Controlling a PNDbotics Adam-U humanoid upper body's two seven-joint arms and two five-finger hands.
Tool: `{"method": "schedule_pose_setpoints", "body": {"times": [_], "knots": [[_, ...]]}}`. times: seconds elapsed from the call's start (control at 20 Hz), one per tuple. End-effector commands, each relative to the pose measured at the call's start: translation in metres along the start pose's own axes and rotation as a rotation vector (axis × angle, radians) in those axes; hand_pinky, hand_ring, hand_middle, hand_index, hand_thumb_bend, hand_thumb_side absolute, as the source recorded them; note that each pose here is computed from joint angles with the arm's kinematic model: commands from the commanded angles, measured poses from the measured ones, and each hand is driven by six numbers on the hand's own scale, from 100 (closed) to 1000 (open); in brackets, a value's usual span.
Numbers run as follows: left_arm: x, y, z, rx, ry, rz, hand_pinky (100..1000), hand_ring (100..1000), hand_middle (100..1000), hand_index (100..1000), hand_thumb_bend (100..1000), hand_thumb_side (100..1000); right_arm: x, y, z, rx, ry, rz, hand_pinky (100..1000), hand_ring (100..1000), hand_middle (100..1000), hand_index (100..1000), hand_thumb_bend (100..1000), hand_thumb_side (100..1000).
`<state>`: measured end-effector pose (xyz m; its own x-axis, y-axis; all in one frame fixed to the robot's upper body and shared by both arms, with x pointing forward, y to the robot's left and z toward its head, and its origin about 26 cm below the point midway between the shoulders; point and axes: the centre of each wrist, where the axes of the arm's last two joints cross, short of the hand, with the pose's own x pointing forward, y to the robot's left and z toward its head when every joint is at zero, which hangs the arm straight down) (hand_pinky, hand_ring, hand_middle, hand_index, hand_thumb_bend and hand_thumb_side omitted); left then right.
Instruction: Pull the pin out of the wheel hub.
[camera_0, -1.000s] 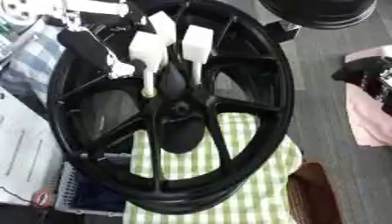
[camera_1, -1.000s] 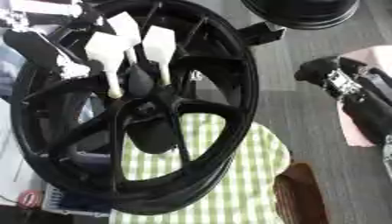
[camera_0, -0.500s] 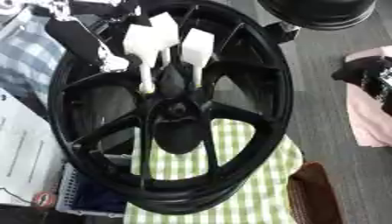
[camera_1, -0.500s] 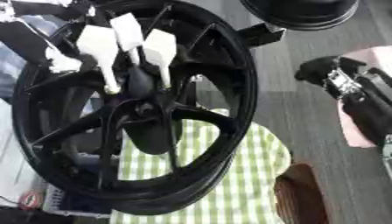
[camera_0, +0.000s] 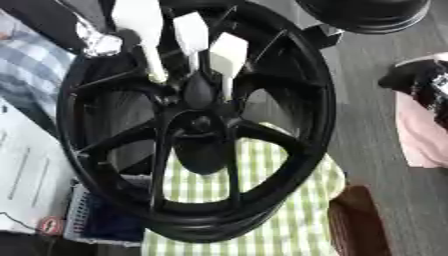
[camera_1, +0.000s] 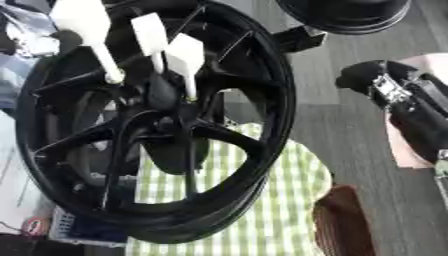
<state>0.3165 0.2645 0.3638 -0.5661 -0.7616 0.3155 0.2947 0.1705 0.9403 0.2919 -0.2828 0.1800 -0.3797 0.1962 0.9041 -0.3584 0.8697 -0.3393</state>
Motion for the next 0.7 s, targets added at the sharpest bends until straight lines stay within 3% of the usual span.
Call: {"method": "schedule_pose_setpoints", "body": {"times": [0.05, 0.4, 0.7], "knots": [[-0.004, 0.022, 0.027, 0.112, 0.039, -0.018, 658, 505, 329, 474, 100, 185, 0.008, -0.008, 0.004, -0.027, -0.02, 0.034, 965, 807, 673, 718, 100, 670], [-0.063, 0.031, 0.062, 0.283, 0.171, 0.111, 657, 504, 328, 481, 100, 205, 0.004, -0.017, 0.014, -0.121, -0.017, 0.046, 965, 808, 673, 718, 100, 666], [-0.126, 0.019, 0.099, 0.445, 0.364, 0.239, 657, 508, 337, 493, 100, 233, 0.005, -0.025, 0.019, -0.188, -0.037, 0.049, 964, 807, 673, 718, 100, 653]]}}
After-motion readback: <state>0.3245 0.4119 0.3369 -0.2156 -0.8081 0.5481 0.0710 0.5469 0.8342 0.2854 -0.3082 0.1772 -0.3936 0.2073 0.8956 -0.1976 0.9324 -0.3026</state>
